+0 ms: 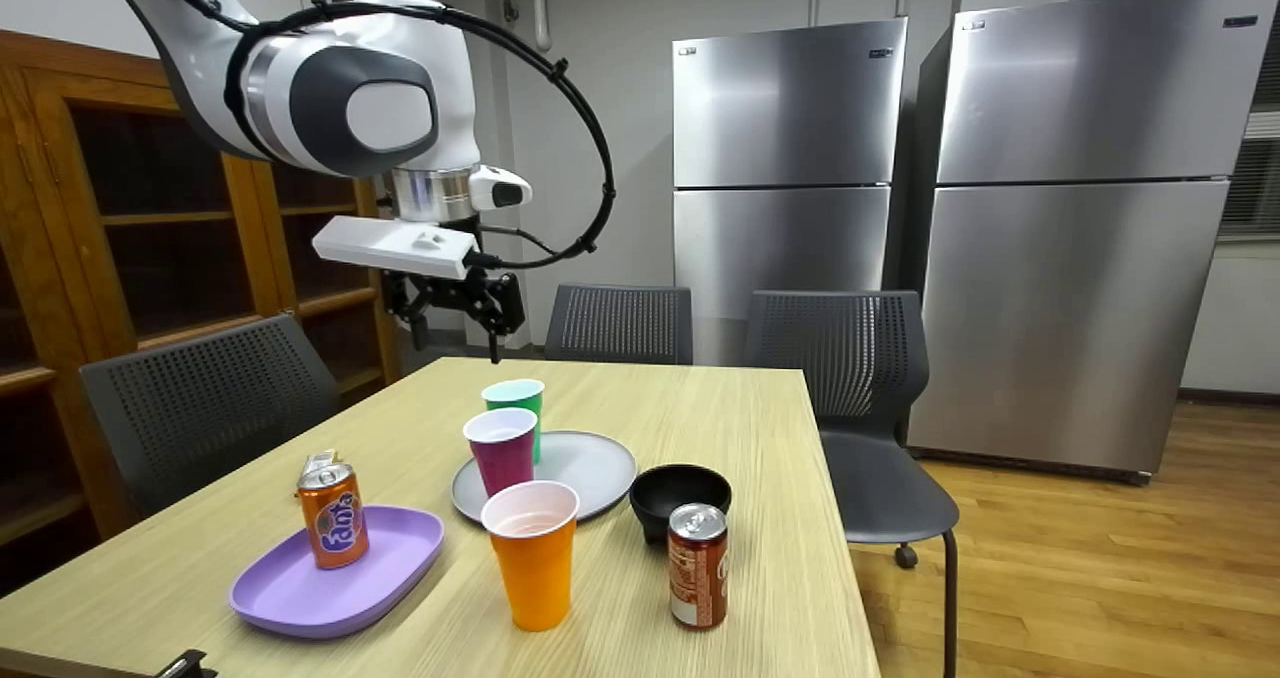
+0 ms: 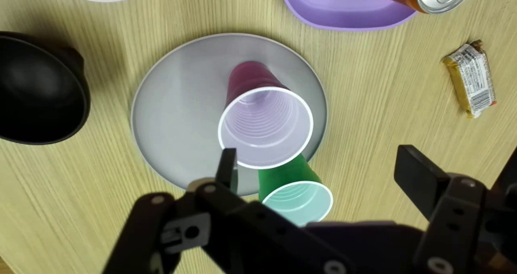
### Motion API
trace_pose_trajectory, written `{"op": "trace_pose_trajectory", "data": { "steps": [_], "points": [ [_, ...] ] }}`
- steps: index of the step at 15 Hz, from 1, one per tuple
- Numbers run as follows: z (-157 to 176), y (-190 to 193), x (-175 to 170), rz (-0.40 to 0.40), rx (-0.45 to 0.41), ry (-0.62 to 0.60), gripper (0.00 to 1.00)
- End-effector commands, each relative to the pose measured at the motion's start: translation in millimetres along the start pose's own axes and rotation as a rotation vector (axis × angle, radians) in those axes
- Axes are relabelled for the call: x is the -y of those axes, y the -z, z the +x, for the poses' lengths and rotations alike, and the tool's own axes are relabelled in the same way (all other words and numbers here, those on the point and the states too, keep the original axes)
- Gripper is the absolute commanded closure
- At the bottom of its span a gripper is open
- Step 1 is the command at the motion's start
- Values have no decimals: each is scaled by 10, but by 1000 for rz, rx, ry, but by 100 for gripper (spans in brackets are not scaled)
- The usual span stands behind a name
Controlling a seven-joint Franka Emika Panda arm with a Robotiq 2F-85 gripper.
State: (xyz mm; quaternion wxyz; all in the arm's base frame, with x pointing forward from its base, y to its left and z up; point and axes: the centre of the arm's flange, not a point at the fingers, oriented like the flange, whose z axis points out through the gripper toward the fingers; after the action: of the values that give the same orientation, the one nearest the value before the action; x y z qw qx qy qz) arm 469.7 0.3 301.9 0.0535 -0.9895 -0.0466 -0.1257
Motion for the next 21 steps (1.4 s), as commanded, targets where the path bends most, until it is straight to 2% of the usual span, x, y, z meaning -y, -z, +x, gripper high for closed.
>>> {"op": "trace_pose_trajectory", "data": {
  "steps": [1, 8, 11, 15, 21],
  "points": [
    [-160, 179, -92, -1, 11, -4, 0],
    [-512, 154, -292, -27, 50, -66, 0],
    [-640, 98, -379, -74, 51, -109, 0],
    [-782, -115, -425, -91, 83, -148, 0],
    [-866, -393, -518, -98, 75, -198, 0]
  ]
}}
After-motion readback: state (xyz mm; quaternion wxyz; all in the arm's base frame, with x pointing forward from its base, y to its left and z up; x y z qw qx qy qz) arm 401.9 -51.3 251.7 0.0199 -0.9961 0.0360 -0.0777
